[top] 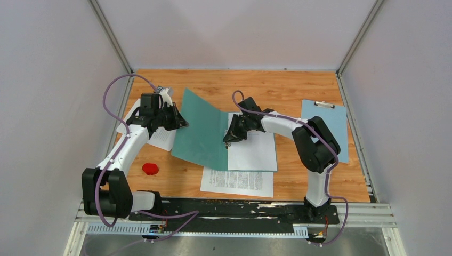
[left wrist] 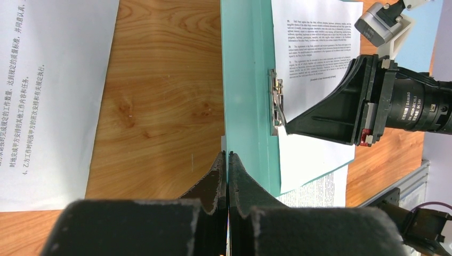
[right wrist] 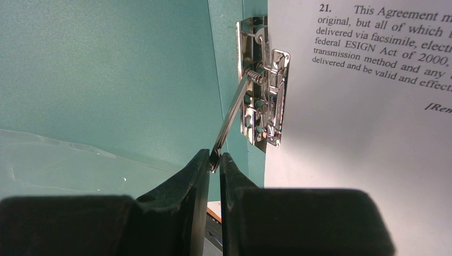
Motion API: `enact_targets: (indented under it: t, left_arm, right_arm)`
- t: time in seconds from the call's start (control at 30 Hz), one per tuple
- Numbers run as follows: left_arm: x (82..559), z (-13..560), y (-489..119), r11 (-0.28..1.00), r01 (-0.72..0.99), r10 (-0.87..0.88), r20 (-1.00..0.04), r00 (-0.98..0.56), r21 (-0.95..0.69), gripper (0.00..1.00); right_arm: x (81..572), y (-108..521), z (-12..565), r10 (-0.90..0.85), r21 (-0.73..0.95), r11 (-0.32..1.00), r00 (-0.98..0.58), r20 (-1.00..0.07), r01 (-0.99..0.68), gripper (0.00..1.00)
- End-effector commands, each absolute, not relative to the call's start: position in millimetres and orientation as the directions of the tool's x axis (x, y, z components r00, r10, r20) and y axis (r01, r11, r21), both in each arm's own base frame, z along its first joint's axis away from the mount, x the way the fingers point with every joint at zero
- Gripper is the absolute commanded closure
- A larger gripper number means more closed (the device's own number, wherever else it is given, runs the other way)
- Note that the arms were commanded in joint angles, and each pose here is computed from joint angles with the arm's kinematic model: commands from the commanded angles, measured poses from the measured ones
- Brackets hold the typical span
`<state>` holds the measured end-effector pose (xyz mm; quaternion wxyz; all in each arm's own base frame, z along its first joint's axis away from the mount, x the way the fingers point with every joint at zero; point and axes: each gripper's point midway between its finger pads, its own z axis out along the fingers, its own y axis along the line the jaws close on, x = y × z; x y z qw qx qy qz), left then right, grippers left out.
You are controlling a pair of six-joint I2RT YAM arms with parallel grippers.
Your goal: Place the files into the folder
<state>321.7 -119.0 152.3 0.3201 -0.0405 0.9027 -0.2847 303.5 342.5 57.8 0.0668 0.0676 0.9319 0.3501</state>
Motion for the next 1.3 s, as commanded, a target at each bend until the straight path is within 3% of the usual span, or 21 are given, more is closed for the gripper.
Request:
enact_targets:
  t: [0.0,1.27]
  left_arm:
    - [329.2,168.6,-117.3,0.842,0.147,-0.254,-0.62,-0.742,-0.52,1.0]
    - [328.7,166.2,-115.2,0.849,0.139,-0.247,-0.616,-0.748,-0.509,1.0]
  right_arm:
    - [295.1,339.2,54.1,0.164,0.642,0.764,-0.982,-0.088,0.07,0.88]
    - [269.7,286.9,-9.9,0.07,0.36,0.933,-0.985,-0.156,0.01,0.94]
